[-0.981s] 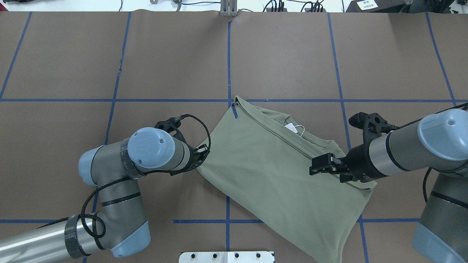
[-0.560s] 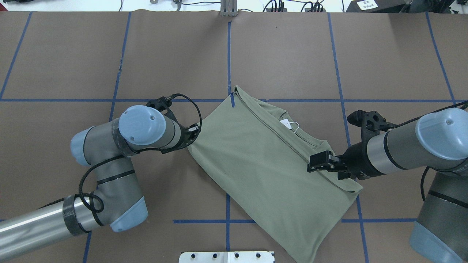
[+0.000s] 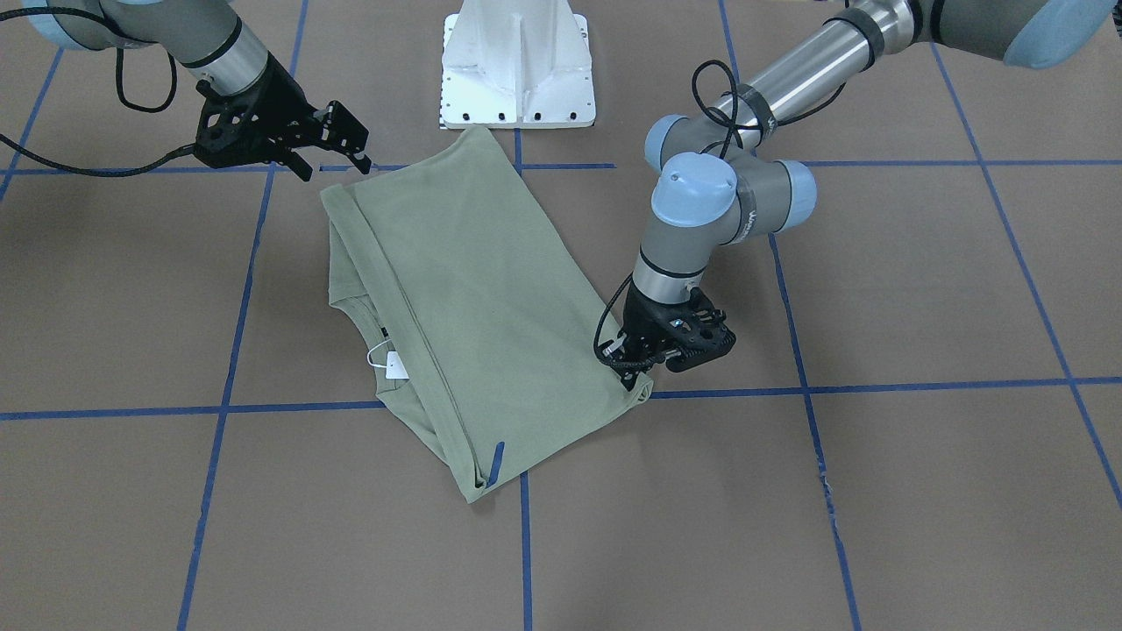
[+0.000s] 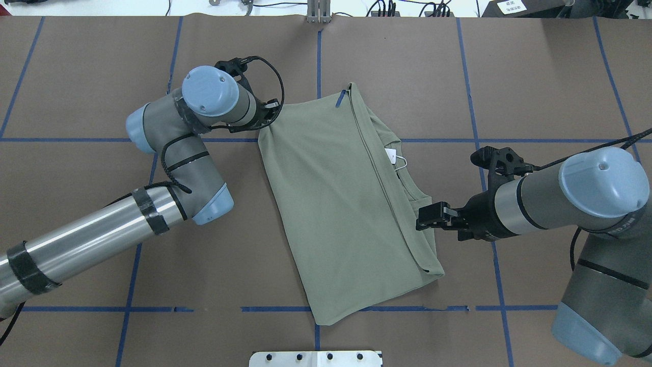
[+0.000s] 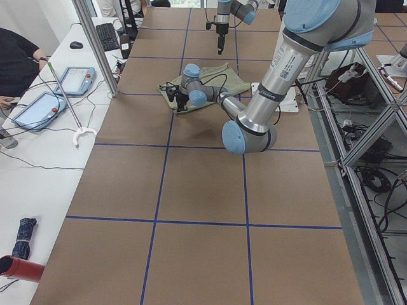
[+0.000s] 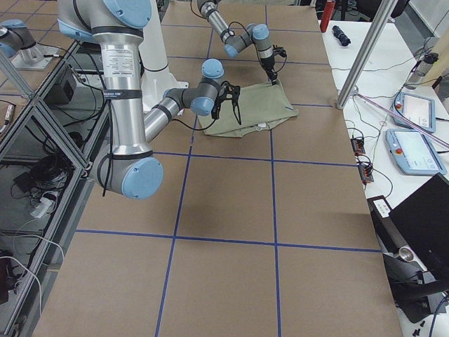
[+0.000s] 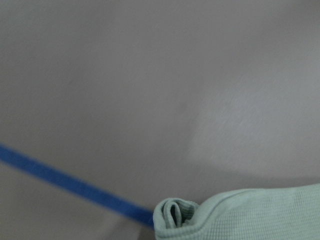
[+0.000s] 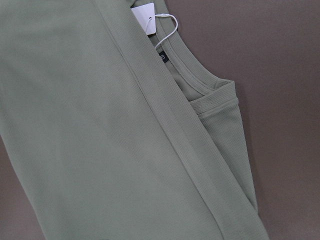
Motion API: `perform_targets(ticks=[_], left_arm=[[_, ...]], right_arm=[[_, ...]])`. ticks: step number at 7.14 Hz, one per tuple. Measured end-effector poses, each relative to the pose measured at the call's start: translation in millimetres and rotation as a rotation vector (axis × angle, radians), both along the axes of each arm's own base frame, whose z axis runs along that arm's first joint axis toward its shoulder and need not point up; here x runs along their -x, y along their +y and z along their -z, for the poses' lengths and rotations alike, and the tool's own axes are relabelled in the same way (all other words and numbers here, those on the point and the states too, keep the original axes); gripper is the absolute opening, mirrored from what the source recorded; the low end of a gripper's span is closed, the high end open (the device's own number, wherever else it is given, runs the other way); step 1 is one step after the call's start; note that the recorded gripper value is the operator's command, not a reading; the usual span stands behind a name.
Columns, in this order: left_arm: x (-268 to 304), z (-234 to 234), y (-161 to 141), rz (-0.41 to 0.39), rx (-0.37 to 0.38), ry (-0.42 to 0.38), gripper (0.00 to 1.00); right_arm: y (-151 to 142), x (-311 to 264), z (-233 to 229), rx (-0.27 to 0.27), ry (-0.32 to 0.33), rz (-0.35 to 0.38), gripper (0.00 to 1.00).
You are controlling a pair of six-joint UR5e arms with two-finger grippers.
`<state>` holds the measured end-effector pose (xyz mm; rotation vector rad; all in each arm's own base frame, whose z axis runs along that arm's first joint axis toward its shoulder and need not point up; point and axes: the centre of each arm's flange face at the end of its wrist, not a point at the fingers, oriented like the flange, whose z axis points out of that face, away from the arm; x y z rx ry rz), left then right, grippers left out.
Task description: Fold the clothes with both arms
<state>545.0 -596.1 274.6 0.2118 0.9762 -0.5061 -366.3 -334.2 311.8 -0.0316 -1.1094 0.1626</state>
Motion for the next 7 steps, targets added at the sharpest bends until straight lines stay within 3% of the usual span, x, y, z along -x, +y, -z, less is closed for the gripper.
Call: perform_targets(ticks=[4, 5, 6, 7], left_arm=[[-16.5, 36.6, -65.4, 0.027, -0.165, -0.009, 0.0], [-23.1, 39.4, -73.4, 0.039, -0.183, -0.005, 0.37], [-25.2, 39.9, -76.9, 0.048, -0.193, -0.003, 0.99], [-25.0, 42.5, -78.0, 0.054, -0.214, 0.007, 1.0]], right_arm=[[-3.4, 4.6, 1.5, -0.007, 0.002, -0.01, 1.0], [-3.5, 4.7, 1.6, -0.008, 0.002, -0.012, 1.0], [-3.4, 4.7, 2.1, -0.009, 0.001, -0.012, 1.0], [-3.7, 4.6, 2.4, -0.009, 0.001, -0.013, 1.0]])
